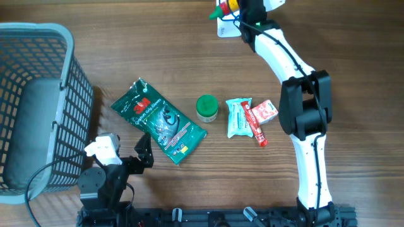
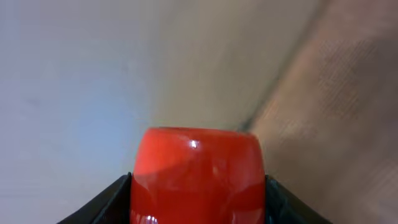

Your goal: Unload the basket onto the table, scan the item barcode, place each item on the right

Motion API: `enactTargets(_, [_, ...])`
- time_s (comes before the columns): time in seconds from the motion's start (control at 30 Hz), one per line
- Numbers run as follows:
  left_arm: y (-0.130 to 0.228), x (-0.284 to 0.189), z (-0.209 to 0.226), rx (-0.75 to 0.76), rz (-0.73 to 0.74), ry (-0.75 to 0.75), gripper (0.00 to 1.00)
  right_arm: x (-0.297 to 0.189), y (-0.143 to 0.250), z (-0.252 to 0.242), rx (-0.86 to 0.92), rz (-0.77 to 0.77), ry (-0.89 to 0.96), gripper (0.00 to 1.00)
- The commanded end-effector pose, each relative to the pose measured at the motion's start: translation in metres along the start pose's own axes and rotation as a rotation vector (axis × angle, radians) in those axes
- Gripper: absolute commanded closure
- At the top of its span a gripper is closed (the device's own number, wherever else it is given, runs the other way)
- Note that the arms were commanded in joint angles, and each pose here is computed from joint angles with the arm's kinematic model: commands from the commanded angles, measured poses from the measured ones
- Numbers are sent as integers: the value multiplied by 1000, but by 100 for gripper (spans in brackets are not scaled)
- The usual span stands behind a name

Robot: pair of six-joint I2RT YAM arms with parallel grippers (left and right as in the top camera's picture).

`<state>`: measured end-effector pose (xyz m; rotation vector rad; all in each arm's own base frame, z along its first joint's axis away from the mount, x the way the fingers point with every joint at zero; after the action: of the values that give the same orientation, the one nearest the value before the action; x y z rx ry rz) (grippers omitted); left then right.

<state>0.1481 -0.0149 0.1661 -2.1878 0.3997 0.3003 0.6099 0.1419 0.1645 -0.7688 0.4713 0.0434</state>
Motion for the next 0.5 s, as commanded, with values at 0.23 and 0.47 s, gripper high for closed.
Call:
enactTargets(0.23, [1,1,1,-6,-3,-1,0,-64,-184,-110,51,25,453,66])
enactTargets(0.47, [1,1,1,-6,-3,-1,0,-108,-281,-306,168,-47,955,66])
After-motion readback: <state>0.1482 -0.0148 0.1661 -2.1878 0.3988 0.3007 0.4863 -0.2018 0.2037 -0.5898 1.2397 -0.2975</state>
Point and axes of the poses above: each gripper's point midway between its finger pads, its own x axis out along the fingers, its own z axis along the line the jaws close on, y = z × x, the point moved 7 cm from there along -x, back along the fingers, and after that the axes turned 15 degrees about -x, right-handed, at the moved point
